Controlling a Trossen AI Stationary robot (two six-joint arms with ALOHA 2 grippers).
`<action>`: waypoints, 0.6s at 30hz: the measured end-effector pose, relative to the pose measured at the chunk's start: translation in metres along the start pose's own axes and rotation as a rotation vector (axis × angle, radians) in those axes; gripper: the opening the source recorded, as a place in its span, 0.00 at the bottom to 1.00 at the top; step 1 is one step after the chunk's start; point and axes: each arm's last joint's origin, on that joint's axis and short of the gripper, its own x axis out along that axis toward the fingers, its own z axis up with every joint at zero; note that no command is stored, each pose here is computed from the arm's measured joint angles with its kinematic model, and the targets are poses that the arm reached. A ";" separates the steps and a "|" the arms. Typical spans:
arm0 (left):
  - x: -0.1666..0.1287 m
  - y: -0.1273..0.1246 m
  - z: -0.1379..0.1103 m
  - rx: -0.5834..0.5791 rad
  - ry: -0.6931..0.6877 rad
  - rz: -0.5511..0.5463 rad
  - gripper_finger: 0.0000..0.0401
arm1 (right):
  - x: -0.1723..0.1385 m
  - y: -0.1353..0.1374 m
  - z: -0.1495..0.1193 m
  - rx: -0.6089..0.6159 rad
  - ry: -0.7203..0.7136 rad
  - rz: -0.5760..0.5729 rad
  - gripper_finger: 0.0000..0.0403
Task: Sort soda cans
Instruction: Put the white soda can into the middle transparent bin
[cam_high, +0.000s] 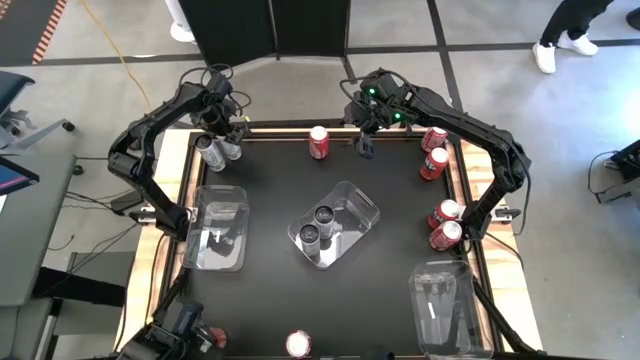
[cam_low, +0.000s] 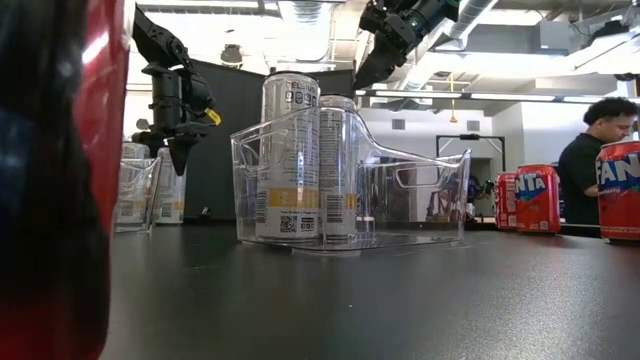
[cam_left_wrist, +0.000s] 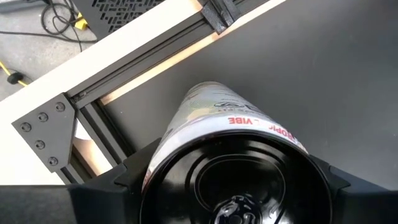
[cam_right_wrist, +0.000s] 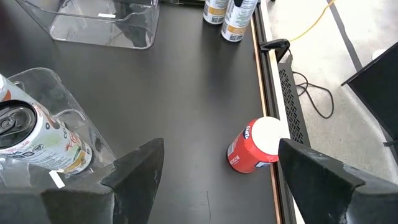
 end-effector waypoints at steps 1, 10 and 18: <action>0.000 0.000 0.000 0.003 0.000 0.000 0.62 | 0.000 0.000 0.000 0.000 0.000 0.000 0.82; -0.003 -0.007 0.001 0.052 0.000 0.001 0.62 | 0.000 0.000 0.000 0.000 0.000 0.000 0.82; -0.010 -0.016 0.003 0.094 0.004 -0.007 0.62 | 0.000 0.000 0.000 0.001 0.000 0.000 0.82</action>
